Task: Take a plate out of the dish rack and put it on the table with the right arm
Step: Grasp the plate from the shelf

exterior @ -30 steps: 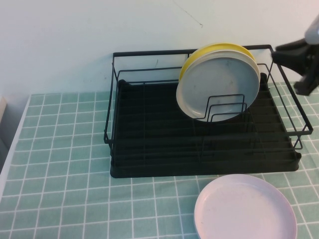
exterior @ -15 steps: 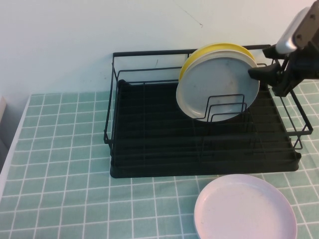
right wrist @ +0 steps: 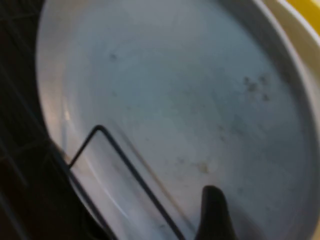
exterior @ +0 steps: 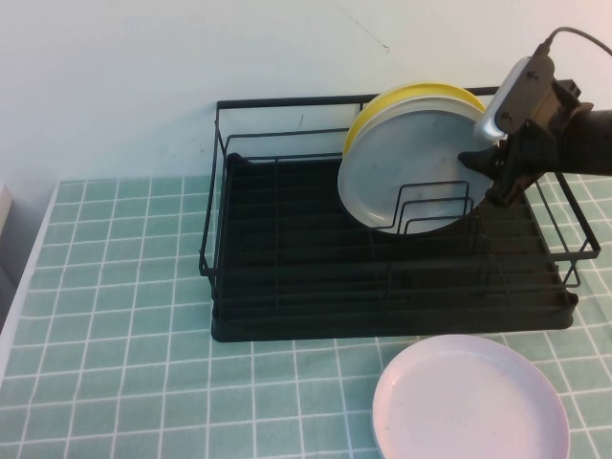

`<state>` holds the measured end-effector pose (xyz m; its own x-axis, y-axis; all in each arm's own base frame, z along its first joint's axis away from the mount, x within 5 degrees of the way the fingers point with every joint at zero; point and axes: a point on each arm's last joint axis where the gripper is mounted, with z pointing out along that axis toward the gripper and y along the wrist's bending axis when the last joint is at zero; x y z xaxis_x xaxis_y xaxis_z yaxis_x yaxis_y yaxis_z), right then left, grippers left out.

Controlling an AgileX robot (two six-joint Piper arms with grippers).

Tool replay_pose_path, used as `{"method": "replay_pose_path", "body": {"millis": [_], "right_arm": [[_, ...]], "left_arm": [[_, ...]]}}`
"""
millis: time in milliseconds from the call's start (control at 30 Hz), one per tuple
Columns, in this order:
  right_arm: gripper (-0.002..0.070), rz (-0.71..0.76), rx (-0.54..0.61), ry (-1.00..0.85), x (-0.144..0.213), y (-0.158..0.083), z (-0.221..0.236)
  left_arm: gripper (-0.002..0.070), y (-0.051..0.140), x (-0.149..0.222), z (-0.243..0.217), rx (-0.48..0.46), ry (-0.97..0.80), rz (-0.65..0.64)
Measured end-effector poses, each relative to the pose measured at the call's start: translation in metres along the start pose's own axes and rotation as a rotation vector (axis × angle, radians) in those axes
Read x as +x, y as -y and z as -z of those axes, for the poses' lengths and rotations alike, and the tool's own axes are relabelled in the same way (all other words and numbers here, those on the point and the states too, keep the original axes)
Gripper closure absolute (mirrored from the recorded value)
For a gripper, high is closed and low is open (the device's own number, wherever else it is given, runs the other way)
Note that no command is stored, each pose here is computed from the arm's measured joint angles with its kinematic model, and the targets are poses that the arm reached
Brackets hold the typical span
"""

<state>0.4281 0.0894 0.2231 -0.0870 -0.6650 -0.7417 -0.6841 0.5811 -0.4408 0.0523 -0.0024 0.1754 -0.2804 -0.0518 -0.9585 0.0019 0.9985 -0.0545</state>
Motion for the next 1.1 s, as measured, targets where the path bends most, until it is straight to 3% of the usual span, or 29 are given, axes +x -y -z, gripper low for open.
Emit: {"method": "replay_pose_path", "body": {"millis": [133,367,433,767,1100], "right_arm": [[0.0307,-0.031,0.017,-0.006,0.003,0.001,-0.003],[0.0581,-0.074,0.049,0.029,0.0,0.004,-0.003],[0.0629,-0.076,0.063,0.035,-0.001,0.006,-0.003],[0.0654,-0.096,0.07,0.061,-0.003,0.007,-0.004],[0.0657,-0.073,0.103,0.184,-0.039,0.019,0.026]], "left_arm": [[0.0678,0.0,0.0,0.0,0.0,0.0,0.0],[0.0678,0.0,0.0,0.0,0.0,0.0,0.0],[0.0678,0.0,0.0,0.0,0.0,0.0,0.0],[0.0678,0.0,0.0,0.0,0.0,0.0,0.002],[0.0678,0.0,0.0,0.0,0.0,0.0,0.002]]}}
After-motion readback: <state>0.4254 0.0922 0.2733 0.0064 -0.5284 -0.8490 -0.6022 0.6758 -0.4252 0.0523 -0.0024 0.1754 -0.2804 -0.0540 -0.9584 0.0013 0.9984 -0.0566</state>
